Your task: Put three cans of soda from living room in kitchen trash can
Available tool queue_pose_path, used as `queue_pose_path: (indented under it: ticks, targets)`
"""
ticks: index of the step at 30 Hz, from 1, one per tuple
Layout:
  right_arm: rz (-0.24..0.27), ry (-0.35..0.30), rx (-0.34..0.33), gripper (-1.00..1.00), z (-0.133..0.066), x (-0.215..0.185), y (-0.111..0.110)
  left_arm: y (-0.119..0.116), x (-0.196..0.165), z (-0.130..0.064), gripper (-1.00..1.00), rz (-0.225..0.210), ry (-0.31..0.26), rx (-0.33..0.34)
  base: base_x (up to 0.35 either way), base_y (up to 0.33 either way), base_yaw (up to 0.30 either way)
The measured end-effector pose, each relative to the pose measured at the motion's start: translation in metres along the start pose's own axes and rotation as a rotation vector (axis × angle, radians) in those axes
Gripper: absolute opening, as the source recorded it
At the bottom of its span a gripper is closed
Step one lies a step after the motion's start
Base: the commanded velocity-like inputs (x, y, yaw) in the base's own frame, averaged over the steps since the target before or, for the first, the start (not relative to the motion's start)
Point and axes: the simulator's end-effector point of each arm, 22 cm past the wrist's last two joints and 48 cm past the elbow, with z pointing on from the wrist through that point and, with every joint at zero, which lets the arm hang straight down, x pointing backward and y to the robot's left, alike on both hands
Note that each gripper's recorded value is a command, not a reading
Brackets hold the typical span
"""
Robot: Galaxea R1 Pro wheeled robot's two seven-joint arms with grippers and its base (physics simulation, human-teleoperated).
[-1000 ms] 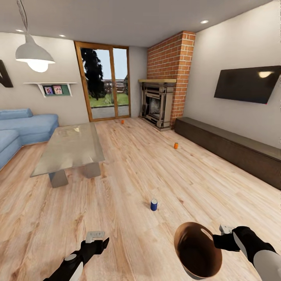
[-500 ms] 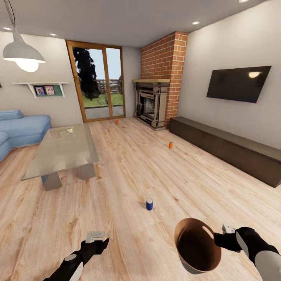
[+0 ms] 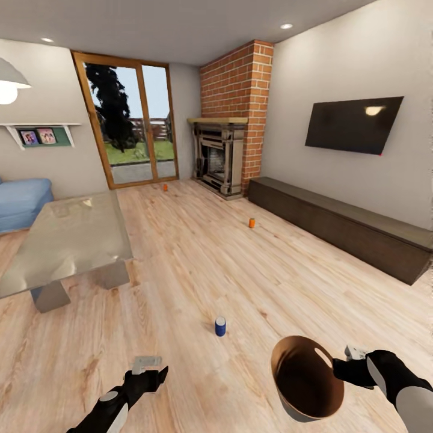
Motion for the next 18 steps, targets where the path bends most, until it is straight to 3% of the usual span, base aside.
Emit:
queue_pose_path:
  ticks: [8, 13, 18]
  targets:
    - [-0.001, 0.010, 0.004, -1.00, 0.003, 0.003, -0.003, -0.001, 0.008, 0.002, 1.00, -0.004, 0.028, 0.007, 0.322, 0.000, -0.149]
    - [-0.006, 0.013, 0.008, -1.00, 0.004, 0.003, -0.004, -0.007, 0.006, 0.009, 1.00, -0.036, 0.180, 0.016, 0.323, 0.000, -0.149]
    - [0.005, 0.051, 0.010, -1.00, 0.005, 0.011, -0.004, -0.023, -0.068, 0.020, 1.00, -0.056, 0.288, 0.038, 0.288, 0.000, -0.149]
